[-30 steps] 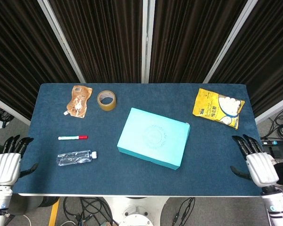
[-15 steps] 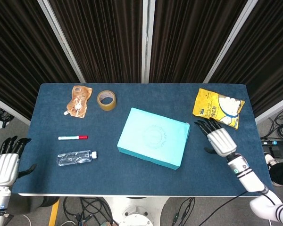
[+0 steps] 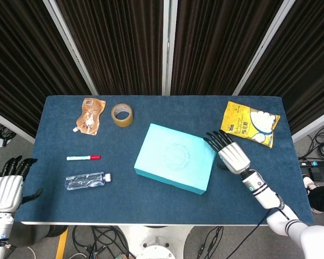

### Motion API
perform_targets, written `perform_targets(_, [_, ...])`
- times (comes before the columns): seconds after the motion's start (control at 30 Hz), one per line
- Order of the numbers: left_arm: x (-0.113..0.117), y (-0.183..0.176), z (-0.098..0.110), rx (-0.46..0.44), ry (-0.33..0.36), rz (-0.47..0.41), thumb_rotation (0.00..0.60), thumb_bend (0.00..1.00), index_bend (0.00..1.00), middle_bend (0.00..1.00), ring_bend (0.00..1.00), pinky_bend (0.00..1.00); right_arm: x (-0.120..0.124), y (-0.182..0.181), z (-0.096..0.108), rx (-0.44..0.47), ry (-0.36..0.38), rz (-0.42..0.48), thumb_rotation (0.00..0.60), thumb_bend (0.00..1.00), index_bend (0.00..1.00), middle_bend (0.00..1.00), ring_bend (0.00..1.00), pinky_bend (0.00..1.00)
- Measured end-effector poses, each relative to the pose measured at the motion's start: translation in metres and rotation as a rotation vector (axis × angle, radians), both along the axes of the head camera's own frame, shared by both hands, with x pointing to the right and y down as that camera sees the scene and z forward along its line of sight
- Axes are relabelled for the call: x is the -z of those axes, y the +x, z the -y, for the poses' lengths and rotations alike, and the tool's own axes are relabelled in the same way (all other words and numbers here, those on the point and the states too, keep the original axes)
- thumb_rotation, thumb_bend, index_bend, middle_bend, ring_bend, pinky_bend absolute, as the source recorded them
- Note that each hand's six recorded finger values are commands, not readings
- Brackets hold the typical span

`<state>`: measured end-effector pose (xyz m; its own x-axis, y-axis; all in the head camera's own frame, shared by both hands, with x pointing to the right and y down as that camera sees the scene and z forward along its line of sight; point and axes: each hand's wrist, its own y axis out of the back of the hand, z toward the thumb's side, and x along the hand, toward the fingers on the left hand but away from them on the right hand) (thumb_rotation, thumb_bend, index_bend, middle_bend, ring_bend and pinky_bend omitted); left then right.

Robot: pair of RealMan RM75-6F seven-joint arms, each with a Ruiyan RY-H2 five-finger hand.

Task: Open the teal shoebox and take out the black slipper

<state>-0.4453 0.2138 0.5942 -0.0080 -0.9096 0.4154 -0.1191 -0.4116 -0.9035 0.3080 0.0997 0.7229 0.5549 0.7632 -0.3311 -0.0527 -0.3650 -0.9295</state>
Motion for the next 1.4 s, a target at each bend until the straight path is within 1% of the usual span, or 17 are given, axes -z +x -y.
perform_targets(0.1, [0.001,0.000,0.000,0.007,-0.001,-0.019,0.600,0.16,0.16,0.17,0.07,0.07,-0.003,-0.006,-0.001,0.013,0.005,0.015,0.600,0.02,0.07,0.05,0.00,0.00])
perform_targets(0.17, [0.002,-0.001,-0.001,0.011,0.000,-0.029,0.600,0.16,0.16,0.17,0.07,0.07,-0.004,-0.008,-0.002,0.021,0.008,0.018,0.600,0.05,0.13,0.08,0.00,0.00])
perform_targets(0.2, [0.003,-0.001,-0.001,0.011,0.000,-0.032,0.600,0.16,0.16,0.17,0.07,0.07,-0.005,-0.009,-0.002,0.025,0.010,0.019,0.600,0.08,0.17,0.10,0.00,0.00])
perform_targets(0.23, [0.003,-0.001,-0.001,0.012,-0.001,-0.034,0.600,0.16,0.16,0.17,0.07,0.07,-0.006,-0.010,-0.002,0.030,0.011,0.019,0.600,0.14,0.21,0.13,0.00,0.00])
perform_targets(0.3, [0.004,-0.002,-0.001,0.014,-0.001,-0.038,0.600,0.16,0.16,0.17,0.07,0.07,-0.006,-0.012,-0.003,0.045,0.017,0.021,0.600,0.29,0.33,0.19,0.03,0.00])
perform_targets(0.4, [0.005,-0.001,-0.002,0.020,-0.009,-0.055,0.600,0.16,0.16,0.17,0.07,0.07,-0.004,-0.015,-0.003,0.063,0.033,0.040,0.600,0.47,0.47,0.30,0.14,0.02])
perform_targets(0.5, [0.005,-0.002,-0.003,0.022,-0.016,-0.059,0.600,0.16,0.16,0.17,0.07,0.07,-0.002,-0.017,-0.002,0.053,0.024,0.084,0.600,0.60,0.53,0.35,0.20,0.04])
perform_targets(0.57, [0.006,-0.002,-0.003,0.022,-0.019,-0.059,0.600,0.16,0.16,0.17,0.07,0.07,-0.001,-0.017,-0.001,0.033,0.006,0.121,0.600,0.62,0.54,0.36,0.21,0.04])
perform_targets(0.73, [0.006,0.000,-0.002,0.015,-0.020,-0.051,0.600,0.16,0.16,0.17,0.07,0.07,0.000,-0.013,0.004,-0.047,-0.064,0.233,0.600,0.63,0.54,0.36,0.21,0.04])
perform_targets(0.87, [0.007,0.001,-0.002,0.013,-0.022,-0.045,0.600,0.16,0.16,0.17,0.07,0.07,-0.001,-0.011,0.011,-0.161,-0.152,0.369,0.600,0.63,0.53,0.36,0.21,0.04])
perform_targets(0.97, [0.007,0.001,-0.002,0.011,-0.023,-0.042,0.600,0.16,0.16,0.17,0.07,0.07,-0.004,-0.010,0.018,-0.281,-0.250,0.511,0.600,0.63,0.53,0.36,0.21,0.04])
perform_targets(1.03, [0.008,0.001,-0.002,0.011,-0.024,-0.040,0.600,0.16,0.16,0.17,0.07,0.07,-0.006,-0.011,0.021,-0.344,-0.309,0.588,0.600,0.62,0.52,0.36,0.20,0.03])
perform_targets(1.17, [0.009,0.002,-0.001,0.010,-0.024,-0.038,0.600,0.16,0.16,0.17,0.07,0.07,-0.007,-0.015,0.030,-0.472,-0.450,0.743,0.600,0.59,0.49,0.36,0.20,0.01])
perform_targets(1.23, [0.010,0.002,-0.001,0.007,-0.023,-0.037,0.600,0.16,0.16,0.17,0.07,0.07,-0.006,-0.017,0.033,-0.523,-0.513,0.802,0.600,0.58,0.47,0.36,0.19,0.00])
perform_targets(1.4, [0.011,0.003,0.000,0.003,-0.020,-0.037,0.600,0.16,0.16,0.17,0.07,0.07,-0.004,-0.022,0.043,-0.685,-0.718,0.946,0.600,0.55,0.44,0.36,0.18,0.00])
